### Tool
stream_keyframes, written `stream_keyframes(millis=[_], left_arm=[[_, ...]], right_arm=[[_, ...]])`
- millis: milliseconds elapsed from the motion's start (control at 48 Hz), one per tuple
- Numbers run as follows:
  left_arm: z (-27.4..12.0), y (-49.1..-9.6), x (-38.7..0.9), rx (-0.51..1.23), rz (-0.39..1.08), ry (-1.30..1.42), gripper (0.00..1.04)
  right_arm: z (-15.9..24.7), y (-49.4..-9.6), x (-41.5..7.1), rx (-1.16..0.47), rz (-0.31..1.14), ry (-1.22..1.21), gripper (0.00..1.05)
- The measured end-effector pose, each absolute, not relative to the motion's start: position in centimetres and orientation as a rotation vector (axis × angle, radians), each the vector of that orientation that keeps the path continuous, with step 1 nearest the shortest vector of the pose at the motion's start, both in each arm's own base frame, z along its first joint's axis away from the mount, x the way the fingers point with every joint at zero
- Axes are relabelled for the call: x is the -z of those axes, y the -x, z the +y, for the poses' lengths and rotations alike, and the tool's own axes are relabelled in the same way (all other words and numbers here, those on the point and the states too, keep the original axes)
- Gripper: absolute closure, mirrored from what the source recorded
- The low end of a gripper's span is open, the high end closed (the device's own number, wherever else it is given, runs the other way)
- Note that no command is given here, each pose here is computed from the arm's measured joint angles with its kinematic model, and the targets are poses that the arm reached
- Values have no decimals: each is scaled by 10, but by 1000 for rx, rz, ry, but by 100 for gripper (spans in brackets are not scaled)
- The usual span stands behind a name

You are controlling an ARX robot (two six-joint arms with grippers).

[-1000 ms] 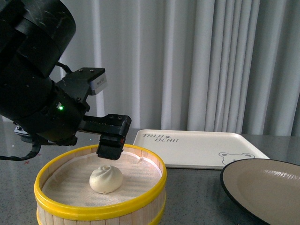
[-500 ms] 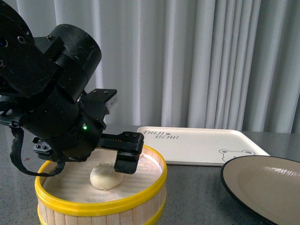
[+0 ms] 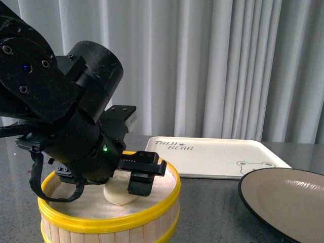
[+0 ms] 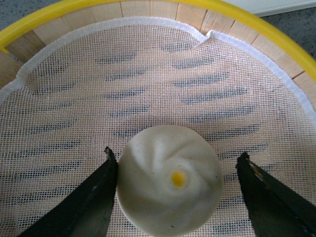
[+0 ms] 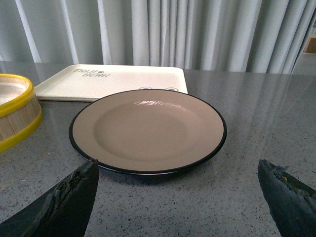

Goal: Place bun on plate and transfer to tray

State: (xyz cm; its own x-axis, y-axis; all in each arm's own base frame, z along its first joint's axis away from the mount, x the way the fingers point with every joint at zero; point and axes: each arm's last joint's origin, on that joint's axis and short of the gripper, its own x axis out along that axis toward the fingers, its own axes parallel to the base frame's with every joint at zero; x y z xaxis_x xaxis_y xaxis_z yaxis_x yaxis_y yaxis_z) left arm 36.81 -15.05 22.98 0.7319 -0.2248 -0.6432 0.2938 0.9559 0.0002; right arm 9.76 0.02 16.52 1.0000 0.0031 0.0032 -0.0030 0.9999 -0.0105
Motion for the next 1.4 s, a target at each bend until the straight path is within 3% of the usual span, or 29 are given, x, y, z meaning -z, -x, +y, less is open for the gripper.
stream_keyframes(millis=[208, 354, 583, 688, 792, 958, 1396], left_arm=[[-155, -367, -239, 327, 646, -47, 76], [-163, -366, -255, 359, 561, -48, 101], [-218, -354, -283, 657, 288, -49, 101], [-254, -343, -289, 801, 249, -86, 101], [-293, -336, -276, 881, 297, -148, 101], [-330, -352, -252, 832, 399, -206, 101], [-365, -363, -262, 804, 524, -194, 101]], right_arm=[[0, -98, -165, -3, -3, 10, 9], [0, -98, -165, -3, -3, 10, 9], [0, -98, -165, -3, -3, 10, 9], [0, -98, -165, -3, -3, 10, 9], [0, -98, -165, -3, -3, 10, 9], [0, -98, -165, -3, -3, 10, 9], [0, -98, -165, -3, -3, 10, 9]])
